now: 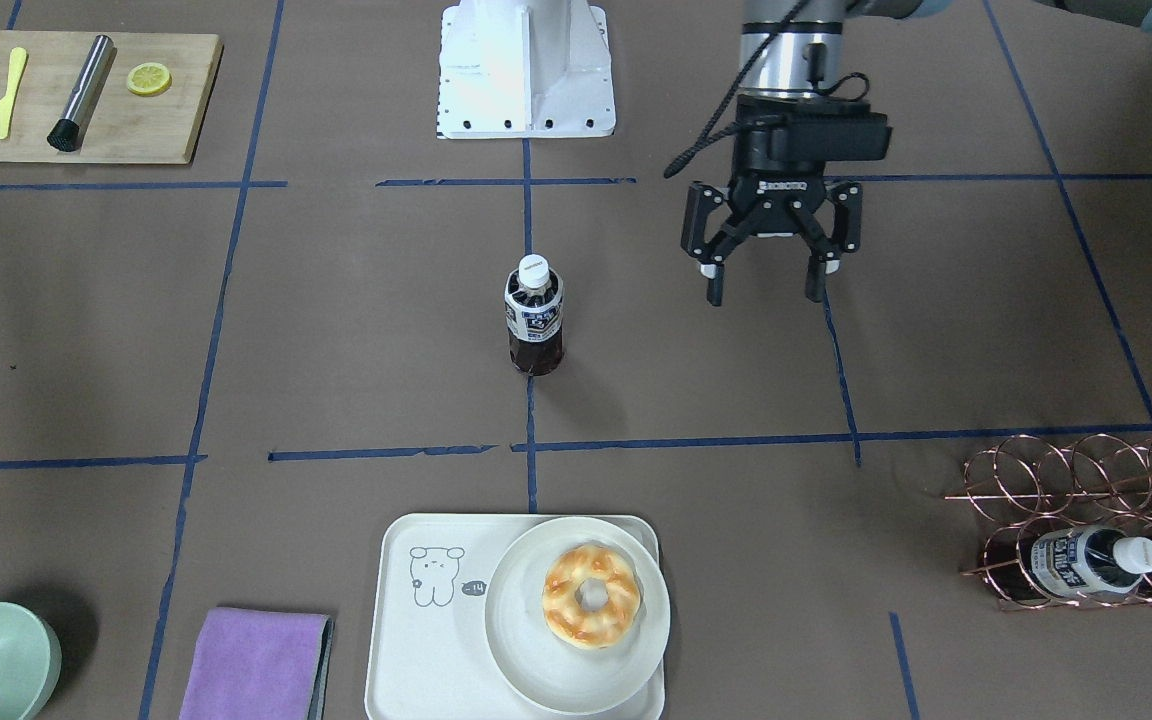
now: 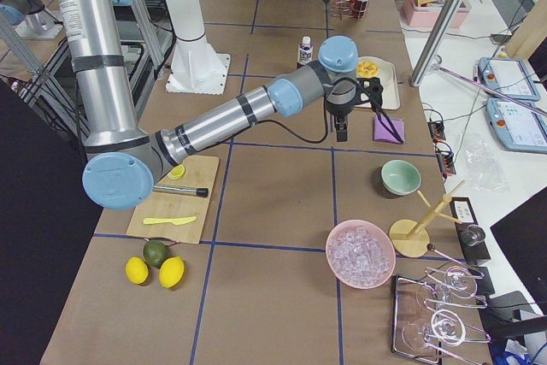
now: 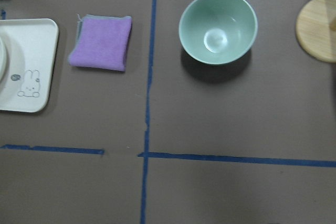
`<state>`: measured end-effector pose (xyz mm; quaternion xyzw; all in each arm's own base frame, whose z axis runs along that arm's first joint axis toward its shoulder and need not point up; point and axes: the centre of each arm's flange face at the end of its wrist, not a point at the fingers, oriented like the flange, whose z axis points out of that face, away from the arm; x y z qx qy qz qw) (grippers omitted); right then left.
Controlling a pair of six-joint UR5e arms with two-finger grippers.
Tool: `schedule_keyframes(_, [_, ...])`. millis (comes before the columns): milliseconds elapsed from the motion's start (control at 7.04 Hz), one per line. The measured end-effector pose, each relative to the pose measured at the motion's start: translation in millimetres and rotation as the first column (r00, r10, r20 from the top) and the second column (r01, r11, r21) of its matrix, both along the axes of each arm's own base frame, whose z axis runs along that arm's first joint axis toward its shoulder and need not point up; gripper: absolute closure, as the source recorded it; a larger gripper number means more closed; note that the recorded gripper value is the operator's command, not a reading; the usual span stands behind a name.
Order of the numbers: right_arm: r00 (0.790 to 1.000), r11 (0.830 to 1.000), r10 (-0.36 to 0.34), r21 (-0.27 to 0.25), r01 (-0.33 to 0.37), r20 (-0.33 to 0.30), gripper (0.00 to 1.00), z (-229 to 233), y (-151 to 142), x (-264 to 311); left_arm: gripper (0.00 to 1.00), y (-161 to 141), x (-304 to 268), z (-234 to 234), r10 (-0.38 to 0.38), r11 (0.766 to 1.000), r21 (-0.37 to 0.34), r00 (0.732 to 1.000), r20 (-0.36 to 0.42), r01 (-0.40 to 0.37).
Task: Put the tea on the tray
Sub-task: 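Withdraw the left arm toward the rack while the right arm reaches toward the bottle, then lower the right gripper over the bottle cap and grasp the bottle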
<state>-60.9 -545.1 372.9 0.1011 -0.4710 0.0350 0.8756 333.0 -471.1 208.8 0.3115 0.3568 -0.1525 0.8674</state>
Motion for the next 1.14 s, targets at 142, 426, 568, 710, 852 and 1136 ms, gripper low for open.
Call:
schedule_keyframes(142, [1.0,1.0,0.015,0.0,-0.015,-0.007,0.0,-36.2,-5.2,-40.1,0.0,-15.8,-32.3,34.4,0.062,0.998,-0.036,0.995,0.073,-0.06])
schedule_keyframes(426, [0.998,0.998,0.06,-0.004,-0.06,-0.02,0.0,-99.1,2.9,-126.8,0.0,-36.6,-101.6,101.0,0.2,0.978,-0.101,0.961,0.19,-0.184])
schedule_keyframes(568, [0.997,0.997,0.075,-0.02,-0.076,-0.017,0.0,-135.8,9.6,-168.1,0.0,-41.6,-142.0,136.8,0.266,0.961,-0.137,0.935,0.233,-0.24])
schedule_keyframes(710, [0.997,0.997,0.072,-0.039,-0.073,-0.022,0.0,-172.3,17.7,-201.7,0.0,-40.7,-179.4,173.5,0.324,0.943,-0.173,0.906,0.271,-0.285])
schedule_keyframes(852, [0.997,0.996,0.069,-0.058,-0.071,-0.041,0.0,-209.6,29.9,-236.4,0.0,-36.3,-211.0,203.5,0.373,0.923,-0.207,0.884,0.282,-0.324])
schedule_keyframes(1136, [0.996,0.994,0.074,-0.075,-0.078,-0.048,0.0,-268.2,66.4,-297.7,0.0,-24.8,-256.9,252.2,0.471,0.875,-0.254,0.846,0.251,-0.412])
